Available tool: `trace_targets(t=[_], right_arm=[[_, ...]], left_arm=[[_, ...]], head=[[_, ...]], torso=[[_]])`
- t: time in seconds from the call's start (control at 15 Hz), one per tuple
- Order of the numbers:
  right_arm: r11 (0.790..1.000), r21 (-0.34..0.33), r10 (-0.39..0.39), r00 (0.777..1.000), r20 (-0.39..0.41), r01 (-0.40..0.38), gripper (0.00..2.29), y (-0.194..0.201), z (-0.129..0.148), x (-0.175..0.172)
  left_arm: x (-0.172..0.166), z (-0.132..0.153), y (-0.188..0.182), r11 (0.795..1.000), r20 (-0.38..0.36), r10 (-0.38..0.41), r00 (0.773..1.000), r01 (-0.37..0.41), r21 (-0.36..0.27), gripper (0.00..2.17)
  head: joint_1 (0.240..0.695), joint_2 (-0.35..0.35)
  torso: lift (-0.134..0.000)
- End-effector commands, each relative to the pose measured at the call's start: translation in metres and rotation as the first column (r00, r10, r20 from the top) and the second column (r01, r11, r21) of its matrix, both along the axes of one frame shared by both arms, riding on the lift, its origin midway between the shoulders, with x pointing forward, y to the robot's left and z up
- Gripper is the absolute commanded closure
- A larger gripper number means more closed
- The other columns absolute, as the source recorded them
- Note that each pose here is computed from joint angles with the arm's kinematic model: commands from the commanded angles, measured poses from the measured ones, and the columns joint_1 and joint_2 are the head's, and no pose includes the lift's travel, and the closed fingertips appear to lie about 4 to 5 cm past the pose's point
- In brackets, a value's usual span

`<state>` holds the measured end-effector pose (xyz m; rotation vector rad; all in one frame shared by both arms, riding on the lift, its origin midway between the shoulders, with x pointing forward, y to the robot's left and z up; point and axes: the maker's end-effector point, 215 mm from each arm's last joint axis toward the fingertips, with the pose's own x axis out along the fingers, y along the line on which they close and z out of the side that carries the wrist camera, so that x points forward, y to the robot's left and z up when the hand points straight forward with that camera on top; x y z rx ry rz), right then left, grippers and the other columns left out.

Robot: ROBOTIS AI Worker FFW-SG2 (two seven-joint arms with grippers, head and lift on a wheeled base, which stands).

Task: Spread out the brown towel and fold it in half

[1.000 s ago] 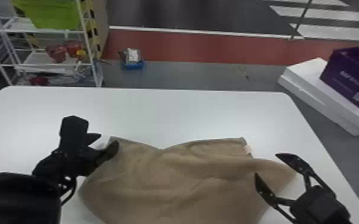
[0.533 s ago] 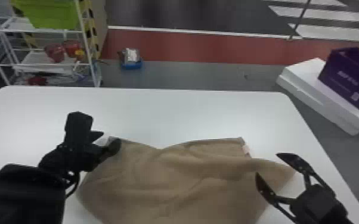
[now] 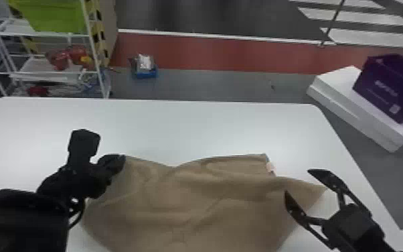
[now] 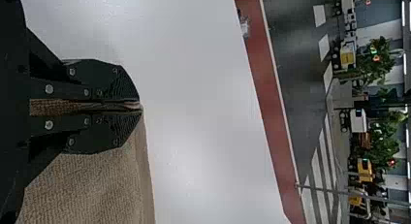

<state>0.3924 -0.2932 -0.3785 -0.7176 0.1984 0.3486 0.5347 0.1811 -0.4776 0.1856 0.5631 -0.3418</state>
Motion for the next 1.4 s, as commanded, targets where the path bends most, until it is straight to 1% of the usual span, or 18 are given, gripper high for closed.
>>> trace_targets(t=[0.0,0.07,0.13,0.2,0.27,0.33,0.47,0.53,0.6,0.67,0.73,0.8,0.87,0.93,1.07,1.2,1.33], right_arm=[[1.000,0.002,-0.004,1.000,0.025,0.004,0.38,0.001,0.005,0.004],[1.000,0.005,-0.018,0.999,0.044,0.017,0.38,-0.001,0.010,0.010],[0.999,0.012,-0.043,0.998,0.039,0.043,0.38,-0.007,0.011,0.024],[0.997,0.027,-0.069,0.997,0.021,0.068,0.38,-0.015,0.007,0.044],[0.994,0.046,-0.094,0.996,-0.009,0.094,0.38,-0.021,0.000,0.061],[0.992,0.070,-0.102,0.993,-0.059,0.107,0.38,-0.019,-0.012,0.075],[0.983,0.113,-0.124,0.980,-0.157,0.143,0.38,-0.015,-0.030,0.092],[0.979,0.143,-0.119,0.977,-0.175,0.145,0.38,-0.011,-0.030,0.099],[0.970,0.181,-0.126,0.972,-0.200,0.163,0.38,-0.009,-0.032,0.101],[0.962,0.204,-0.138,0.966,-0.218,0.184,0.38,-0.011,-0.034,0.102],[0.943,0.237,-0.170,0.952,-0.256,0.232,0.38,-0.015,-0.040,0.103],[0.921,0.256,-0.211,0.928,-0.308,0.294,0.38,-0.021,-0.049,0.103],[0.904,0.279,-0.222,0.914,-0.338,0.323,0.38,-0.021,-0.055,0.101],[0.890,0.289,-0.243,0.902,-0.357,0.354,0.38,-0.023,-0.058,0.103],[0.872,0.332,-0.229,0.900,-0.370,0.359,0.38,-0.019,-0.058,0.110],[0.868,0.355,-0.211,0.904,-0.372,0.349,0.38,-0.009,-0.059,0.116],[0.864,0.368,-0.207,0.909,-0.361,0.343,0.38,-0.002,-0.049,0.126]], left_arm=[[-0.007,0.021,0.008,1.000,0.040,0.015,0.999,-0.015,-0.014,1.62],[-0.010,0.030,0.008,1.000,0.051,0.012,0.999,-0.011,-0.020,1.62],[-0.017,0.030,0.013,0.999,0.032,0.022,0.999,-0.021,-0.025,1.62],[-0.020,0.033,0.012,0.999,0.035,0.020,0.999,-0.019,-0.027,1.62],[-0.024,0.030,0.013,0.999,0.029,0.022,0.999,-0.021,-0.024,1.62],[-0.025,0.032,0.013,0.999,0.031,0.022,0.999,-0.021,-0.024,1.62],[-0.027,0.029,0.014,1.000,0.025,0.022,0.999,-0.022,-0.017,1.62],[-0.029,0.028,0.015,1.000,0.022,0.024,0.999,-0.024,-0.015,1.62],[-0.029,0.027,0.014,1.000,0.021,0.023,1.000,-0.023,-0.014,1.62],[-0.030,0.026,0.012,1.000,0.019,0.021,1.000,-0.021,-0.012,1.62],[-0.030,0.027,0.011,1.000,0.021,0.019,1.000,-0.019,-0.011,1.62],[-0.030,0.026,0.011,1.000,0.020,0.019,1.000,-0.019,-0.010,1.62],[-0.031,0.025,0.011,1.000,0.018,0.019,1.000,-0.019,-0.010,1.62],[-0.033,0.023,0.010,1.000,0.017,0.018,1.000,-0.018,-0.010,1.62],[-0.037,0.018,0.014,1.000,0.006,0.022,1.000,-0.022,-0.008,1.62],[-0.039,0.017,0.014,1.000,0.011,0.019,1.000,-0.019,-0.009,1.62],[-0.040,0.020,0.013,1.000,0.018,0.016,1.000,-0.016,-0.010,1.62]], head=[[0.695,-0.135],[0.695,-0.134],[0.695,-0.131],[0.695,-0.130],[0.695,-0.129],[0.695,-0.131],[0.695,-0.131],[0.695,-0.130],[0.695,-0.128],[0.695,-0.124],[0.695,-0.120],[0.695,-0.120],[0.695,-0.124],[0.695,-0.129],[0.695,-0.138],[0.695,-0.133],[0.695,-0.125]], torso=[[-0.123],[-0.123],[-0.123],[-0.123],[-0.123],[-0.123],[-0.123],[-0.123],[-0.123],[-0.123],[-0.123],[-0.123],[-0.123],[-0.123],[-0.123],[-0.123],[-0.123]])
